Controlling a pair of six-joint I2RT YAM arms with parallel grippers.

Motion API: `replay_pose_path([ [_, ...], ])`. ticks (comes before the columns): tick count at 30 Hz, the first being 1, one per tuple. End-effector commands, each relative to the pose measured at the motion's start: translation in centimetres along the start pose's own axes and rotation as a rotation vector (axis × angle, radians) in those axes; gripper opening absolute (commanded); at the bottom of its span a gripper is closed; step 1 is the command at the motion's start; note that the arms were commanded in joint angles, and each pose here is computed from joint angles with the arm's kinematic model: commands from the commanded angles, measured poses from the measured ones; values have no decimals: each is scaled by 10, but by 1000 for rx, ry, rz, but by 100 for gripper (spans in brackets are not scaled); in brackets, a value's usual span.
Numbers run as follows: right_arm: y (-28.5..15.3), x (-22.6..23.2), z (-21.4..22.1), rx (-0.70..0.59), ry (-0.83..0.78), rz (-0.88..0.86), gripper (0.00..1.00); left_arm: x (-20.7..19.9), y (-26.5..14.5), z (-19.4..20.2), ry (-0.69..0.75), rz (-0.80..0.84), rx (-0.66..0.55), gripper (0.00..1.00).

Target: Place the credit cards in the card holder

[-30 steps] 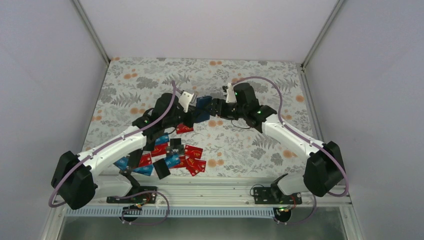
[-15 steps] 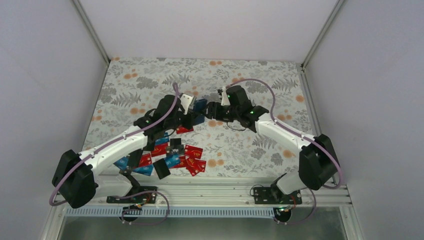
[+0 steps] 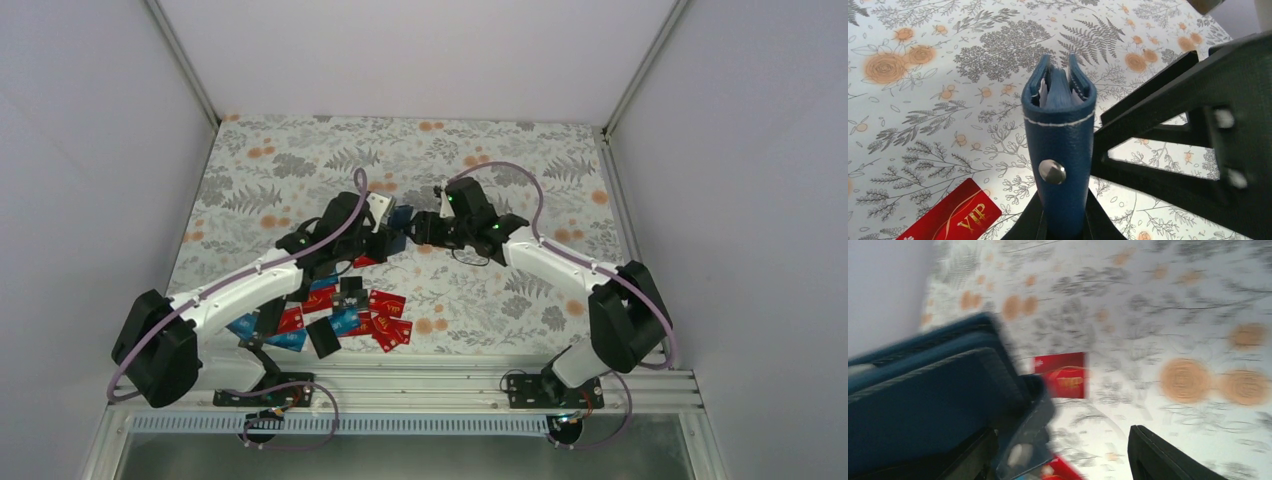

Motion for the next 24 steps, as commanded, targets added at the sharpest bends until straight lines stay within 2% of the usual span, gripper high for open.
replay_pose_path([
  [1,10,-73,42,112,27,350,67,-46,-20,-45,57,172,-152,2],
  [5,1,-97,50,110,44,413,67,-43,-18,-43,54,143,-134,2],
  [9,-16,-98,46,58,32,410,67,-26,-7,-41,41,17,-100,2],
  [20,-73,-31,17,-231,-180,75,75,-7,3,-39,-82,-152,-36,2],
  [24,-84,-8,9,-280,-252,-44,76,-13,2,-39,-110,-125,-12,2],
])
Point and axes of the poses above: each gripper's point midway between its finger pads, its own y axis out along the fingers, its own x axis along the line the jaws close on, z = x × y, the point moved 4 cm from there along -y, back along the fingers, and after that the axes turned 12 degrees about -y, right-handed, at the moved point
